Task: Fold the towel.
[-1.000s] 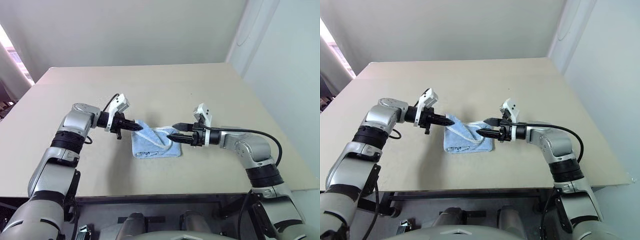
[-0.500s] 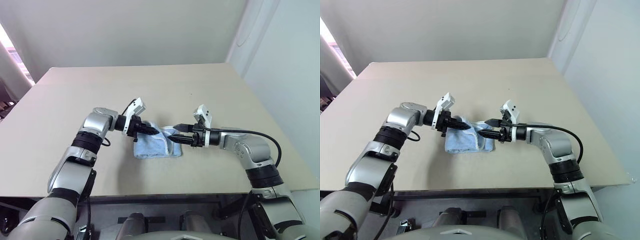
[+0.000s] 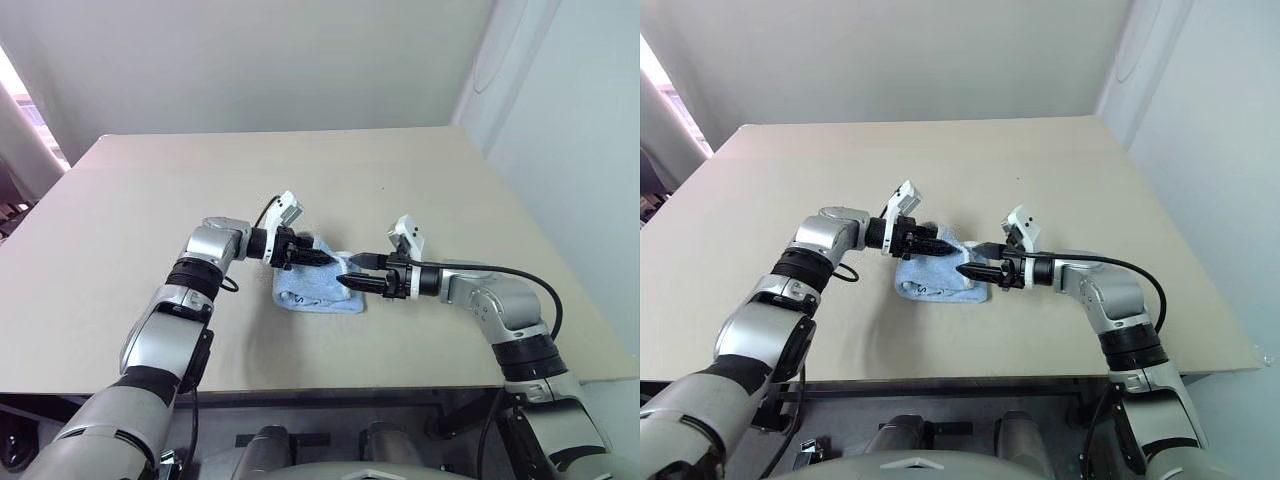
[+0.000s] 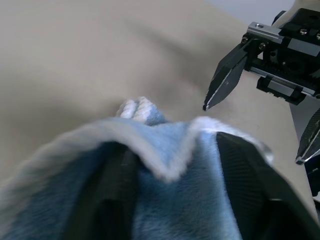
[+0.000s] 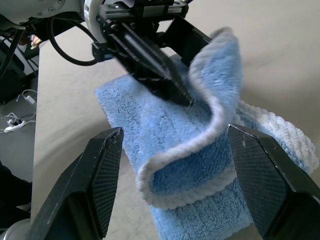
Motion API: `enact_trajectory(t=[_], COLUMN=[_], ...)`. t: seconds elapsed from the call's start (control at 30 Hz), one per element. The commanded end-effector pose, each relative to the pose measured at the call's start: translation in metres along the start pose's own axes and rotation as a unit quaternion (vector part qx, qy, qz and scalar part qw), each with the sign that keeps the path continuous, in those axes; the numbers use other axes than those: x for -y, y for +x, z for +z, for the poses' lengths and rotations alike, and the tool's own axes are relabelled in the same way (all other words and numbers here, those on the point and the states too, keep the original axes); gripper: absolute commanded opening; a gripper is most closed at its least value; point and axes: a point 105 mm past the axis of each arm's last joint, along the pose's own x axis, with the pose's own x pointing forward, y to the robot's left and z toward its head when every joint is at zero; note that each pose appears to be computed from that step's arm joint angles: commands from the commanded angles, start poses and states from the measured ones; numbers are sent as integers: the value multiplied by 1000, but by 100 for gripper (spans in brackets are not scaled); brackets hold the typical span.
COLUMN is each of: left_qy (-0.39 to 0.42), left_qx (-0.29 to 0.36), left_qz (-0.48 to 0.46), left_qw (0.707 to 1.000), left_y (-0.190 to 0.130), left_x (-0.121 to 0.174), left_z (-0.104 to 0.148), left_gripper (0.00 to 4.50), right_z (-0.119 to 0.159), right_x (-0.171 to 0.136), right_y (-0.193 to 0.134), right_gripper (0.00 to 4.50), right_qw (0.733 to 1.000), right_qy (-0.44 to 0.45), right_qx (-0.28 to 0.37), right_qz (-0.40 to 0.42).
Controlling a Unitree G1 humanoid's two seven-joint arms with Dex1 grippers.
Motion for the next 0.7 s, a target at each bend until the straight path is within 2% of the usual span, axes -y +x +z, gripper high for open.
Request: enact_trajectory(t=[0.03, 0.13, 0.3, 0.43, 0.53, 0.67, 0.7], left_qy=[18, 12, 44, 143, 197, 189, 186], left_qx=[41, 75, 63, 99, 93, 95, 100], left_qz=[-1, -17, -19, 52, 102, 103, 100], left_qw=[999, 997, 997, 983, 971, 972, 972], left_y=[-7, -12, -17, -44, -63, -79, -81], left_x=[1, 6, 9, 0, -7, -3, -1], left_z=[25, 38, 31, 41, 37, 25, 23], left_gripper=[246, 246, 246, 246, 246, 251, 233], right_z=[11, 11, 13, 41, 49, 48, 46], right_x=[-4, -3, -4, -11, -16, -21, -20], right_y=[2, 1, 0, -6, -5, 1, 4], right_gripper=[345, 345, 345, 345, 345, 255, 217], right_qw=[1000, 1000, 999, 993, 992, 992, 992], right_qy=[-19, -14, -13, -39, -52, -61, -67], right_qx=[17, 22, 36, 108, 110, 103, 97], right_qz=[6, 5, 7, 12, 25, 49, 51])
